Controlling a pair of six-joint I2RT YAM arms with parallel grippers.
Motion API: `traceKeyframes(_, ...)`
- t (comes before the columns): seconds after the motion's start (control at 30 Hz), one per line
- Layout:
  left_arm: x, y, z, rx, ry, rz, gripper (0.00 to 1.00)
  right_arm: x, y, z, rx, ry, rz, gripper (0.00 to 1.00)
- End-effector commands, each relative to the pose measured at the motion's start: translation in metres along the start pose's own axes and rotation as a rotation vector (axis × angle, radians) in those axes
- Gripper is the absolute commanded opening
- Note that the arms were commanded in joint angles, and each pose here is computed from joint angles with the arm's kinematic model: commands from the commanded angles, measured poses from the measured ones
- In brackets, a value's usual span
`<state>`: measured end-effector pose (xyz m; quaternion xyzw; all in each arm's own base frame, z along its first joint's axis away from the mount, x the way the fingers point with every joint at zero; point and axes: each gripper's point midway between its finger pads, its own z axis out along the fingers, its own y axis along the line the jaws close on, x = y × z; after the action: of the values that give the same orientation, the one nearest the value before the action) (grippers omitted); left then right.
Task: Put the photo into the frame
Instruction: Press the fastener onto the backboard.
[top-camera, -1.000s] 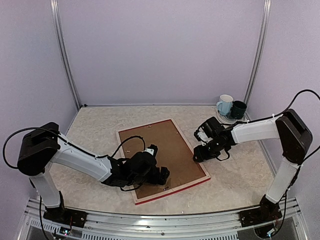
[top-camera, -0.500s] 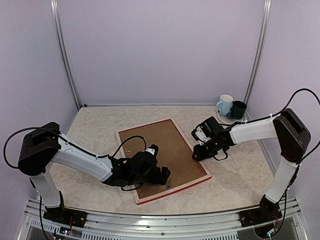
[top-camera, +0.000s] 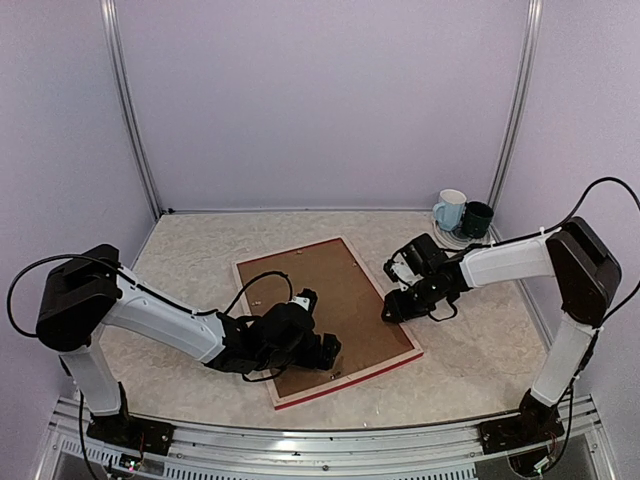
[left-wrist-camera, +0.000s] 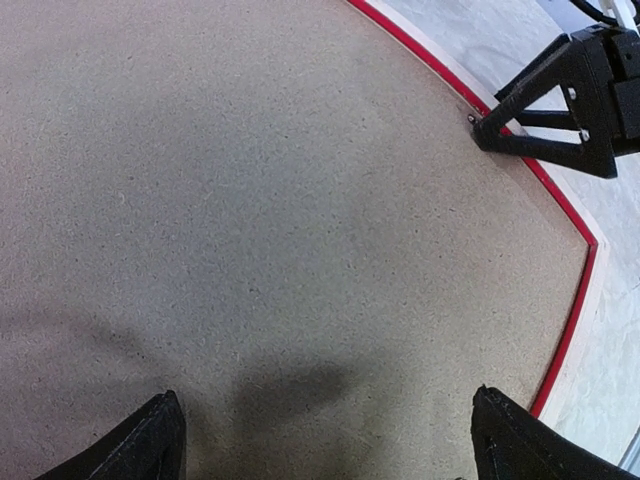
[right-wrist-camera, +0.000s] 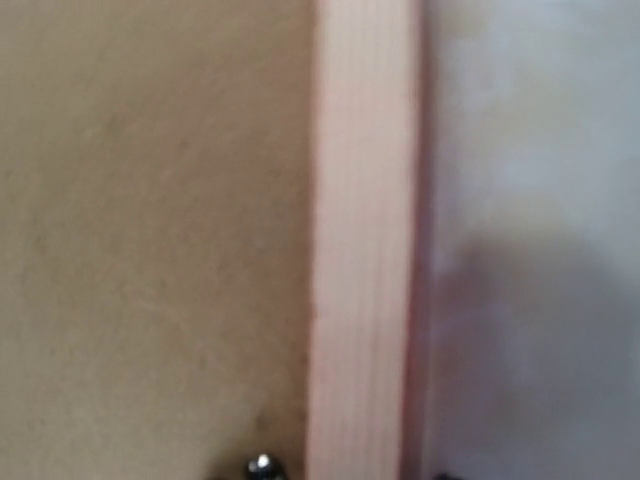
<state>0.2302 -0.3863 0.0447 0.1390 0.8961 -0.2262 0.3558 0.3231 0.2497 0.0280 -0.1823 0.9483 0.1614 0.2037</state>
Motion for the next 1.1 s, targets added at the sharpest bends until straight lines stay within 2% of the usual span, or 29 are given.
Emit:
traceKeyframes(0.0,-0.003,0.001,-0.005,-0.020,-0.003,0.027,0.99,-0.007,0.005,-0.022,-0.024,-0.009,-0.004,0.57)
traceKeyframes(0.2,-0.024,-0.012,-0.012,0.004,-0.042,0.036,0.98,-0.035,0.000,-0.050,0.039,-0.075,-0.011,0.60)
traceKeyframes(0.4,-0.036,-0.042,-0.013,0.063,-0.056,0.061,0.99,-0.029,-0.011,-0.038,0.089,-0.041,-0.016,0.58)
traceKeyframes(0.5,-0.036,-0.058,-0.011,0.091,-0.053,0.081,0.99,-0.024,-0.017,-0.031,0.114,-0.024,-0.014,0.54)
traceKeyframes(0.63,-0.029,-0.078,-0.003,0.129,-0.031,0.109,0.98,-0.015,-0.022,-0.022,0.133,0.006,-0.016,0.45)
traceKeyframes(0.83,-0.005,-0.098,0.013,0.199,0.036,0.126,0.97,-0.002,-0.026,-0.010,0.133,0.042,-0.020,0.43)
traceKeyframes(1.07,0.017,-0.100,0.020,0.225,0.094,0.151,0.92,0.008,-0.022,-0.005,0.102,0.059,-0.023,0.42)
